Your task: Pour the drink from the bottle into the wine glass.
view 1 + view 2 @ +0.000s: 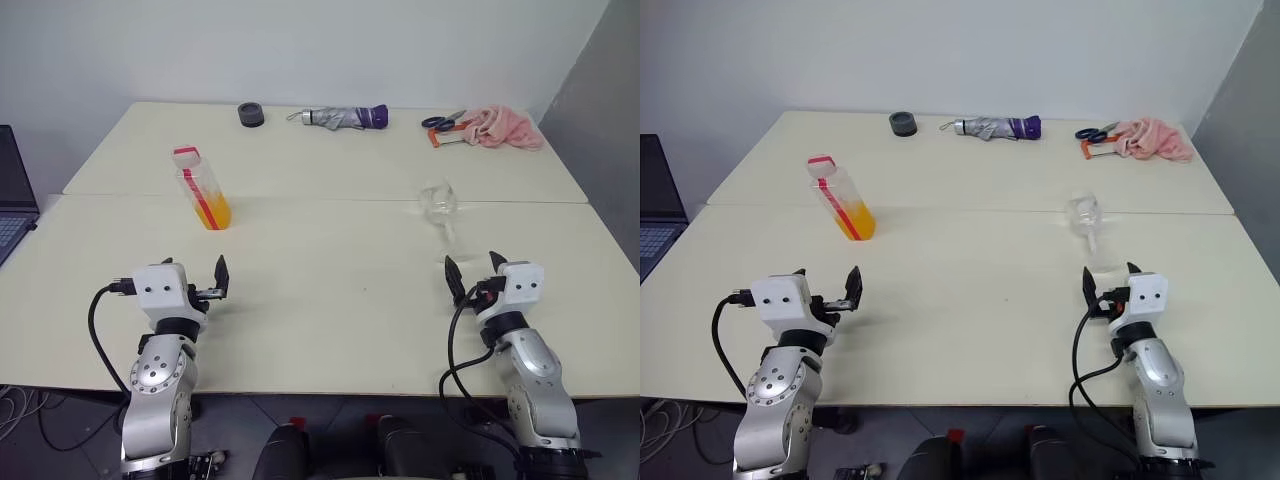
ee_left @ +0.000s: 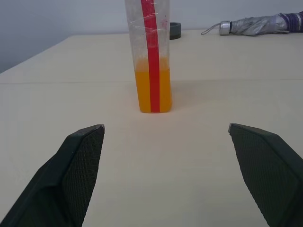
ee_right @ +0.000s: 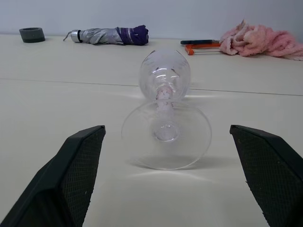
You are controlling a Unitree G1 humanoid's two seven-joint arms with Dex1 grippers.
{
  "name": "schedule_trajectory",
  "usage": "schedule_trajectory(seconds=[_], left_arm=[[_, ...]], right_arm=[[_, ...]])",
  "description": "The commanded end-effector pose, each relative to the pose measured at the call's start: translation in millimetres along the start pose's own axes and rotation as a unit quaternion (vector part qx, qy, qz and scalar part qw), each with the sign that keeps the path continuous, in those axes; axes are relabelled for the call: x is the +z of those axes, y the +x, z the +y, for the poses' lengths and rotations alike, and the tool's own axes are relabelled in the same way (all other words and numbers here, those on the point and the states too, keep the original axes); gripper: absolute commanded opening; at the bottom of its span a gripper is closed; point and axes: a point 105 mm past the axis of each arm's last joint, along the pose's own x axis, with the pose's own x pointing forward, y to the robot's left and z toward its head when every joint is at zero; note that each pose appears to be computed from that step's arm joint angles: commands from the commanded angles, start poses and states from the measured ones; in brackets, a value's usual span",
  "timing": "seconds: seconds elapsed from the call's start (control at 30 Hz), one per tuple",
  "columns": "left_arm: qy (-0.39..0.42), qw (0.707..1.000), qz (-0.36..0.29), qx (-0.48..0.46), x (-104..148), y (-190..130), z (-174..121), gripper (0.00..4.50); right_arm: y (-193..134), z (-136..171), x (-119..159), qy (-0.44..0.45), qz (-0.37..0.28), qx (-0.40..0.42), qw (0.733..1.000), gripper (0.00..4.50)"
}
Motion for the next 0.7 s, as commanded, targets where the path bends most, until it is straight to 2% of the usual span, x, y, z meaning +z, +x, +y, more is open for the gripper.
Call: schedule_trajectory(seconds=[0.03, 0.37, 0.7], left_arm=[[0.013, 0.999, -0.038, -0.002, 18.9, -2.6, 0.5, 4.48], [0.031, 0.999, -0.026, -0.006, 14.5, -1.5, -0.6, 4.48], [0.012, 0.999, -0.030, -0.026, 14.8, -2.3, -2.6, 4.48]], right_arm=[[2.3, -0.1, 10.5, -0.002, -0.021, 0.002, 1.000, 4.50], [4.4, 2.5, 10.4, -0.003, -0.020, 0.009, 1.000, 4.50], [4.4, 1.9, 11.0, -0.007, -0.020, 0.010, 1.000, 4.50]])
